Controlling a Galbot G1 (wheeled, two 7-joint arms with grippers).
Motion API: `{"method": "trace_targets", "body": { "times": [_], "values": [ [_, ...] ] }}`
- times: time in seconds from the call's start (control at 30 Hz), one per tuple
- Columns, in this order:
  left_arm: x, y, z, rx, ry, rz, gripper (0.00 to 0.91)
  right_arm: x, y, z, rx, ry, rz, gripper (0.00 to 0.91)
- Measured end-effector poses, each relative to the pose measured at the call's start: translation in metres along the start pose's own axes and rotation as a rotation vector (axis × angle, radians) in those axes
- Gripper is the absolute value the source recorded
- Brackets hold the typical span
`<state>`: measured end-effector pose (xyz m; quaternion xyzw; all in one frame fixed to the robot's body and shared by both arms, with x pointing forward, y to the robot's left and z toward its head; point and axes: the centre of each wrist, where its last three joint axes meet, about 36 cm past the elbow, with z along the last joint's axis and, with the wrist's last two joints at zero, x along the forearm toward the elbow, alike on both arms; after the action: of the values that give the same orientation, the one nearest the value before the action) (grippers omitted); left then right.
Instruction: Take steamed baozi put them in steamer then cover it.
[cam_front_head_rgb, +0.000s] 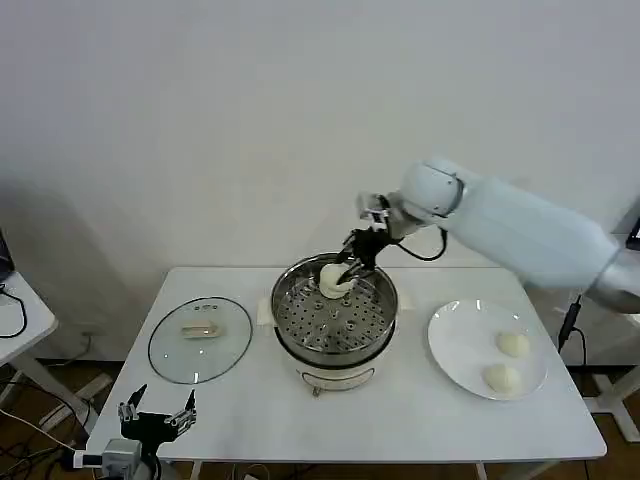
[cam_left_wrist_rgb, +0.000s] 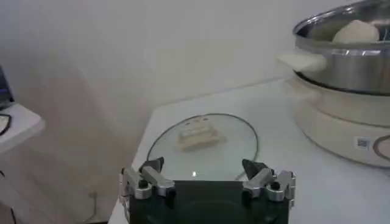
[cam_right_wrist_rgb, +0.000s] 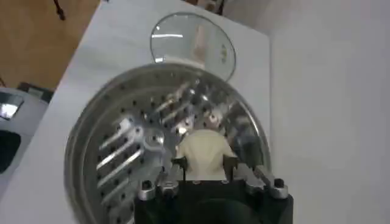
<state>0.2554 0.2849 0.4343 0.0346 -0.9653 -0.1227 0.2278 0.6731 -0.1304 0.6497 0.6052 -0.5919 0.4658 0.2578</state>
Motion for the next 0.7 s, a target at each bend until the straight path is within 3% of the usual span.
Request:
{"method": "trace_targets", "body": {
  "times": [0.37,0.7],
  "values": [
    [0.0,0.003,-0.002,0.009,-0.009,-0.003,0.907,-0.053,-0.008,-0.022,0.006,0.02,-0.053,0.423],
    [0.0,0.002,-0.002,0.016,-0.008,-0.001,0.907,-0.083,-0.008,-0.027,0.015,0.052,-0.075,0.423]
  ]
}}
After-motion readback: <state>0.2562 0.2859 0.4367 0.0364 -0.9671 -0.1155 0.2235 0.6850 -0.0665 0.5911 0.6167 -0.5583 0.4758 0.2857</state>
